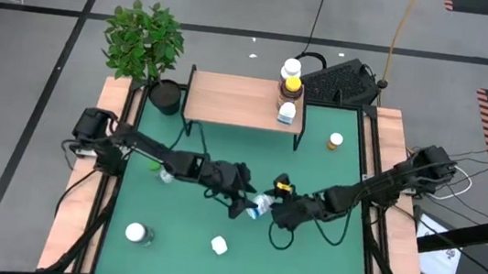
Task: Pick and place medicine bottles onto shelf by color
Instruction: Put the large white pill bottle on the right shelf
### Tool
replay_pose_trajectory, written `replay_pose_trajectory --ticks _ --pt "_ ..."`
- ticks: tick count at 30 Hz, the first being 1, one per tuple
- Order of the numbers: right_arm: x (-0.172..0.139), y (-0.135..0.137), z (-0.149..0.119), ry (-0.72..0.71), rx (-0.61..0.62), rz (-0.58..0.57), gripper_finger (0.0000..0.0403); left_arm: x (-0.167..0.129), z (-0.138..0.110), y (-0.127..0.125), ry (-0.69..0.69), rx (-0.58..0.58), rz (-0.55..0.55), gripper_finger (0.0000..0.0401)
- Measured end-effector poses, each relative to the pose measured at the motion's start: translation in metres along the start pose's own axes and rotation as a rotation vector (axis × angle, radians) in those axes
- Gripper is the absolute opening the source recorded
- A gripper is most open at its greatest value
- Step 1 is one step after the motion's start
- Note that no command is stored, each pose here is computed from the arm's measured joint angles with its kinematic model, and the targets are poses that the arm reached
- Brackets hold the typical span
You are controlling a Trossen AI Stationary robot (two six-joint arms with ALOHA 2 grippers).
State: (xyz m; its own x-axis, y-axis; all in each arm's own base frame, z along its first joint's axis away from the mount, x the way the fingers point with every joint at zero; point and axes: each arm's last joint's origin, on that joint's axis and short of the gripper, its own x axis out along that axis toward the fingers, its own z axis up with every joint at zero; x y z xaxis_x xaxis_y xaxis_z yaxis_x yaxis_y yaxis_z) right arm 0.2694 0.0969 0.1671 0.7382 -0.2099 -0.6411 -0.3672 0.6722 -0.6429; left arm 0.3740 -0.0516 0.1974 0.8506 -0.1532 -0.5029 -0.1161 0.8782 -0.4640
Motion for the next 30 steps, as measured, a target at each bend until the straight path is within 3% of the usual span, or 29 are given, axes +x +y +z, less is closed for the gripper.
replay_pose_trajectory --ticks 4,15,30 --pt "0.0 -0.002 0.002 -0.021 -0.052 -0.012 0.0187 -0.001 0.002 0.01 0.024 -0.03 0.029 0.0273" --pt "0.005 -0.012 -0.001 -0.022 -0.073 -0.044 0.0189 -0.001 0.004 0.004 0.034 -0.045 -0.088 0.0273" --pt "0.004 -0.016 0.001 -0.001 -0.081 -0.136 0.0189 0.019 -0.014 0.016 0.097 -0.101 -0.03 0.0273"
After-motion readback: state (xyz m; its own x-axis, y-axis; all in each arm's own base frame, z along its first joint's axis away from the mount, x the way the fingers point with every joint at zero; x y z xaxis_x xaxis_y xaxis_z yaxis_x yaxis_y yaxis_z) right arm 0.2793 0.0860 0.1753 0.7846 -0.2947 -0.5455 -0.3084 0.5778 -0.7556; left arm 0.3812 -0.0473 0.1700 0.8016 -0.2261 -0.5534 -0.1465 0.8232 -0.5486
